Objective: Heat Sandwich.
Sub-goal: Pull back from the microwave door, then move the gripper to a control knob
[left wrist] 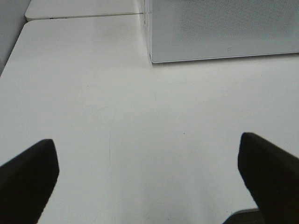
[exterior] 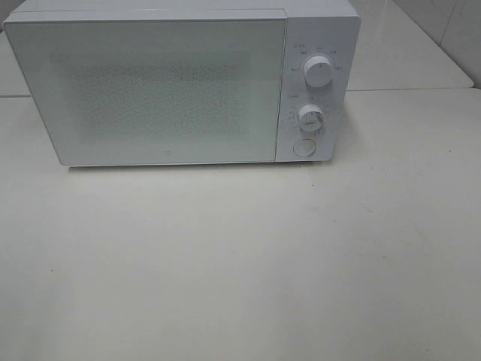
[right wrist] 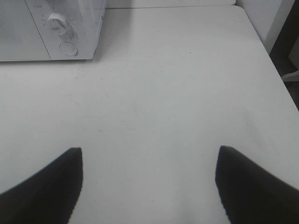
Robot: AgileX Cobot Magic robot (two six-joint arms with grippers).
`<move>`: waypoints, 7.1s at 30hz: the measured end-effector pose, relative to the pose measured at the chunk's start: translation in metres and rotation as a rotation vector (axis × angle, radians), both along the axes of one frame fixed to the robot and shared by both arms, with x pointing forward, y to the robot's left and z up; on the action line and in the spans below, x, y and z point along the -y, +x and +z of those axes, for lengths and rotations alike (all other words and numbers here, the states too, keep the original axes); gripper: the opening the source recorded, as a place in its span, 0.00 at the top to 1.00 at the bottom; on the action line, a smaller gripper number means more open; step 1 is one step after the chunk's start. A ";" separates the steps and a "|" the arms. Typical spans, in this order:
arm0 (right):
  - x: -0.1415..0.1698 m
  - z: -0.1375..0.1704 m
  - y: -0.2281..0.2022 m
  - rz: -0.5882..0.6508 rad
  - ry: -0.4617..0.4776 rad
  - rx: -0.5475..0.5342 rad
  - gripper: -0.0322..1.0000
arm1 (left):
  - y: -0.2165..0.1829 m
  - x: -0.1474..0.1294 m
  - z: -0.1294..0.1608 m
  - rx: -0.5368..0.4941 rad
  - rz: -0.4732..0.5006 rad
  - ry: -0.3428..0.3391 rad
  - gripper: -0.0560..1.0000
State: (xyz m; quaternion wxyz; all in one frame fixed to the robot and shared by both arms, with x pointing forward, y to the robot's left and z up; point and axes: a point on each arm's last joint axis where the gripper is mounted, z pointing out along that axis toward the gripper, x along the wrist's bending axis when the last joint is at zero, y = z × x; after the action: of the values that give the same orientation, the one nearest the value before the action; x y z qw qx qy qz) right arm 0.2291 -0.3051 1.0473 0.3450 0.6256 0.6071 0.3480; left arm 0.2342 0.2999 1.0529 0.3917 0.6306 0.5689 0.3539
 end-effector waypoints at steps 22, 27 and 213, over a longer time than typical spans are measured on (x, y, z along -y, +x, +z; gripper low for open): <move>-0.005 0.026 0.056 0.016 -0.008 0.004 0.19 | 0.000 0.000 0.000 0.000 0.000 0.000 0.01; -0.007 0.028 0.083 0.024 -0.010 0.003 0.20 | 0.000 0.000 0.000 0.000 0.000 0.000 0.01; -0.177 -0.161 0.330 -0.165 0.423 0.299 0.55 | 0.000 0.000 0.000 0.000 0.000 0.000 0.01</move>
State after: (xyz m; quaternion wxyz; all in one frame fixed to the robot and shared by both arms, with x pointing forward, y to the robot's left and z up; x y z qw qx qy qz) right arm 0.5590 -0.1280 0.8866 0.3196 0.6726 0.4102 0.5265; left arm 0.2342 0.2999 1.0529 0.3917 0.6306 0.5689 0.3539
